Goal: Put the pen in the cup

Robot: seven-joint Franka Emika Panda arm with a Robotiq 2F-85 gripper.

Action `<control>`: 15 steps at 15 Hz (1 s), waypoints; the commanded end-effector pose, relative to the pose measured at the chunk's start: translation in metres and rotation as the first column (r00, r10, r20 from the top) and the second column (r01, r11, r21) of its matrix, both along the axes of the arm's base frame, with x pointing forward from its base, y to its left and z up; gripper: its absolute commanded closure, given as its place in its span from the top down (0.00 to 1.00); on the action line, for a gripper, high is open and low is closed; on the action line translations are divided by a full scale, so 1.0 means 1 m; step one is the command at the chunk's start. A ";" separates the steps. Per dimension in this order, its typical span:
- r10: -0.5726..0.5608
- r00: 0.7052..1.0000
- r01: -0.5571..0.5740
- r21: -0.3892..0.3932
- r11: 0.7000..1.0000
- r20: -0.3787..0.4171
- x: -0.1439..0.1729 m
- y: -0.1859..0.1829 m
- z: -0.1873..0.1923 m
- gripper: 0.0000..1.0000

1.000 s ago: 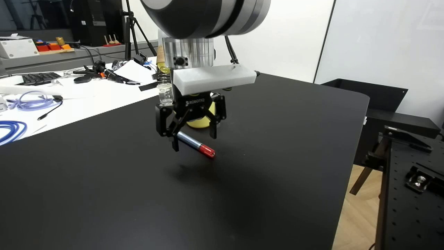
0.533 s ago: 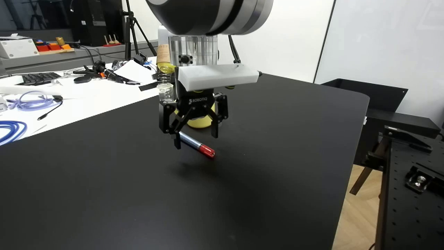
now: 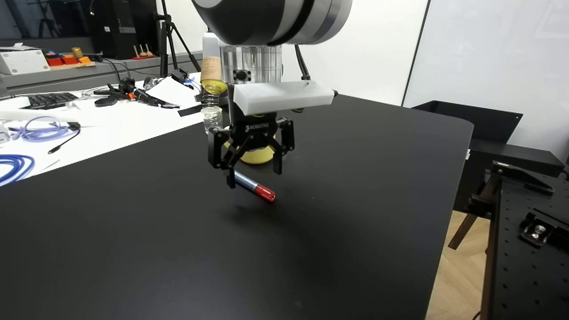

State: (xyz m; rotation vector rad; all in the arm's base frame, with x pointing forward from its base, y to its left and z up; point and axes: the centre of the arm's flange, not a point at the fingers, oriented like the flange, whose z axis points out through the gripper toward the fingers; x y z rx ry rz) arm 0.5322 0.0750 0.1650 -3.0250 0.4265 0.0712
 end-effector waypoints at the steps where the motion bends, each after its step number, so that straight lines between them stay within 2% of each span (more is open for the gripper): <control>1: 0.022 1.000 -0.022 0.003 1.000 -0.002 0.001 -0.006 -0.003 1.00; 8: 0.060 0.998 -0.060 0.006 0.998 -0.016 0.000 -0.010 -0.021 1.00; 9: 0.056 0.998 -0.056 0.005 0.998 -0.010 0.000 -0.010 -0.022 0.75; 10: 0.056 0.998 -0.056 0.002 0.998 0.002 0.001 -0.011 -0.020 0.74; 15: 0.054 0.998 -0.054 -0.006 0.999 0.039 0.004 -0.013 -0.014 0.39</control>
